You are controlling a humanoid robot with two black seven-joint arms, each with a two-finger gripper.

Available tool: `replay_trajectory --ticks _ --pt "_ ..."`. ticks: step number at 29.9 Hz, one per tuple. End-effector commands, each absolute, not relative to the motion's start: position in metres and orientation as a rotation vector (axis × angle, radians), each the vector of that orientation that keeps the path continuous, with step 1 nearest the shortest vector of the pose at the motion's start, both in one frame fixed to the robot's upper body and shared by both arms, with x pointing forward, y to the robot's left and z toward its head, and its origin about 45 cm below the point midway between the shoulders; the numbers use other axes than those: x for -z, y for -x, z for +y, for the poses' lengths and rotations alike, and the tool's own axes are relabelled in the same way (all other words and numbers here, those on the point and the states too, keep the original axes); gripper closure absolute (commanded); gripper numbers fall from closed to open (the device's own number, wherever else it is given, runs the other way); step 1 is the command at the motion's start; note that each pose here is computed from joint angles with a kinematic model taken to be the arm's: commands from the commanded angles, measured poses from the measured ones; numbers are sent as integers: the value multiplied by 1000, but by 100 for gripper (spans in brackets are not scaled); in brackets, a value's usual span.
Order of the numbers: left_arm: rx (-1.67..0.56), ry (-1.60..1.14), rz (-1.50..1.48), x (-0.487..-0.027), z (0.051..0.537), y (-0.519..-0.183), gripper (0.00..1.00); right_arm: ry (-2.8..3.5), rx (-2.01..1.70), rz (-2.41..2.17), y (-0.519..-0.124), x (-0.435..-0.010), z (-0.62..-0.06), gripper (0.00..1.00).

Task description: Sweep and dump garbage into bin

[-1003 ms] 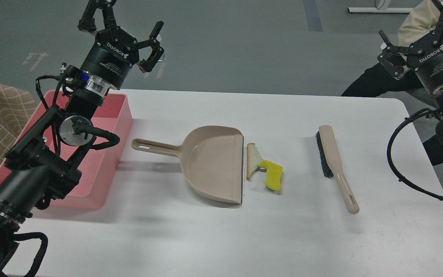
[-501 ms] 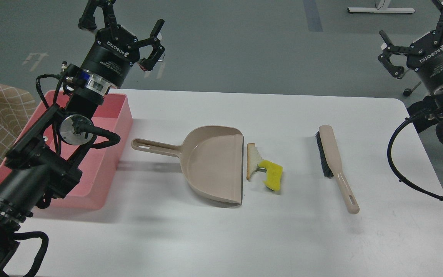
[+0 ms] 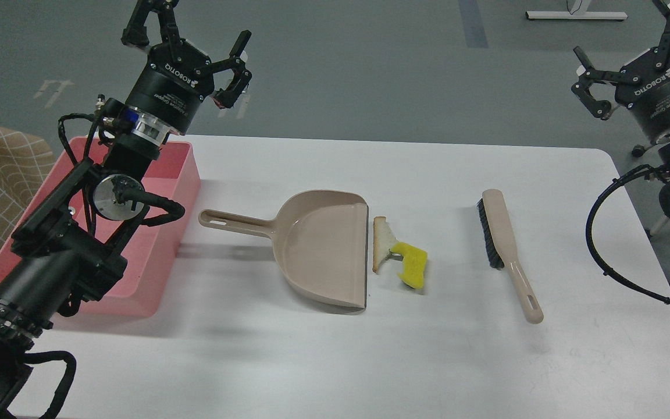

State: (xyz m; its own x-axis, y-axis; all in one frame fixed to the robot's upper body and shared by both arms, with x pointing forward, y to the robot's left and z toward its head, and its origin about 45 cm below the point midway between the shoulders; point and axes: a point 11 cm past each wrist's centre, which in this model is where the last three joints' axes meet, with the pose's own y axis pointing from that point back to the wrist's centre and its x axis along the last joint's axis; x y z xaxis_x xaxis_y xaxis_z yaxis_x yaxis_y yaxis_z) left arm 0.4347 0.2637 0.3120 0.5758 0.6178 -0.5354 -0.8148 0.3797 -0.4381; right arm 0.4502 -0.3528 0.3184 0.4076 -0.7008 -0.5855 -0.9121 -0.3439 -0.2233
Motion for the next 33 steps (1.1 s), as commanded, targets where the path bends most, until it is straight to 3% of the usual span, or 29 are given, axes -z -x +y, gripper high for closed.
replay_trajectory --ticks 1,21,33 --pt "-930 736 307 -311 263 -434 2 2148 -535 1367 -450 -319 -352 0" --pt "-934 724 309 -306 262 -433 2 2146 -535 1370 -450 -318 -353 0" --pt "-995 623 258 -298 239 -404 2 2145 -537 1373 -450 -317 -354 0"
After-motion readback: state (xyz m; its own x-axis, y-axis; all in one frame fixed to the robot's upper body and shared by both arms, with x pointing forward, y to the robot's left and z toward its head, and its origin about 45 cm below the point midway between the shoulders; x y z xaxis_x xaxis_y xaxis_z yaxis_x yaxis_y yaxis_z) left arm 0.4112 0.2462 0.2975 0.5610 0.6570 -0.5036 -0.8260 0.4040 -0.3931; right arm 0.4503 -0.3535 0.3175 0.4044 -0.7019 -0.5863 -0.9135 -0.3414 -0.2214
